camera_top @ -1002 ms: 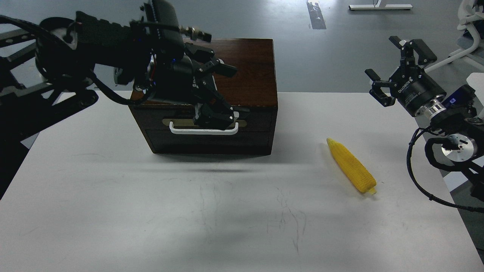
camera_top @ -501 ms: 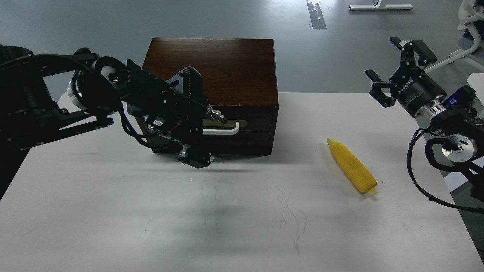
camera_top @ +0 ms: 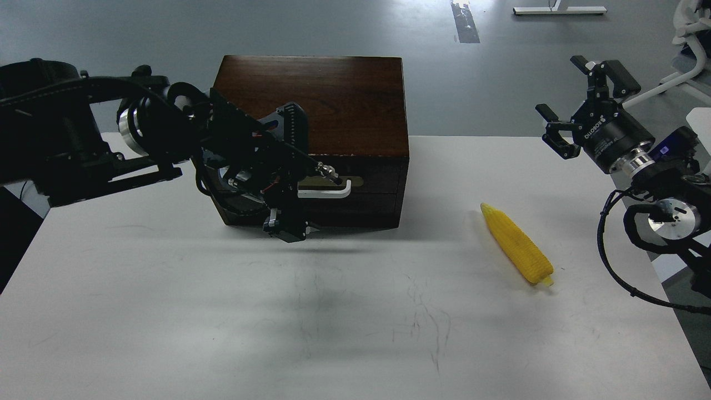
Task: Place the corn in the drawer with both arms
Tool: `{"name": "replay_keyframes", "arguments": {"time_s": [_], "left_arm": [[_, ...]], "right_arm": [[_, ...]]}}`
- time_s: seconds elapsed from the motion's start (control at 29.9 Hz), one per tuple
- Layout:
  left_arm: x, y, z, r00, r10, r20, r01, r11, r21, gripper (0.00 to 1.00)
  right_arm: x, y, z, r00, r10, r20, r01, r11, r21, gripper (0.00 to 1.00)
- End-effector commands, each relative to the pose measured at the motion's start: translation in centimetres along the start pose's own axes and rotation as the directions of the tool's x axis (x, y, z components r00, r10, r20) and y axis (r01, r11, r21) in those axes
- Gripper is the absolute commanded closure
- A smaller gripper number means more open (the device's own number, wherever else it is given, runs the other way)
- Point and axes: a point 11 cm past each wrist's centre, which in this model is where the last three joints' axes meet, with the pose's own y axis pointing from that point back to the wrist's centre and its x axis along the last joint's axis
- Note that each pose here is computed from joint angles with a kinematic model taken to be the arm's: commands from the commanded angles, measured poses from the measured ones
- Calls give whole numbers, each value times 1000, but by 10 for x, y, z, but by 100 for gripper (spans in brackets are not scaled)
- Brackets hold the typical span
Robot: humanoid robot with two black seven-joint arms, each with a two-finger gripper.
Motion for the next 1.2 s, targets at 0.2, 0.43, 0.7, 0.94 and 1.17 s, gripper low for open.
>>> {"name": "replay_keyframes", "arguments": {"time_s": [0.2,0.43,0.7,0.94,1.17], "left_arm": [[-5,-5,3,1000,-11,-6,11,1000,-13,2],[-12,-8,7,999,-38,-4,38,999,-23,2],[-15,-10,8,999,-42,-9,42,999,-28,2],[-12,-13,5,999,-44,-7,44,999,-22,2],[-6,-18,4,999,-45,1,45,999,-21,2]], "right_arm": [[-2,-1,3,1000,-3,5,3,1000,-3,0],[-2,0,4,1000,-1,5,1,1000,-5,0],[-2,0,5,1000,-1,7,2,1000,-6,0],[-2,1,7,1000,0,9,0,1000,-10,0],[-1,1,7,1000,1,8,-1,1000,-10,0]]}}
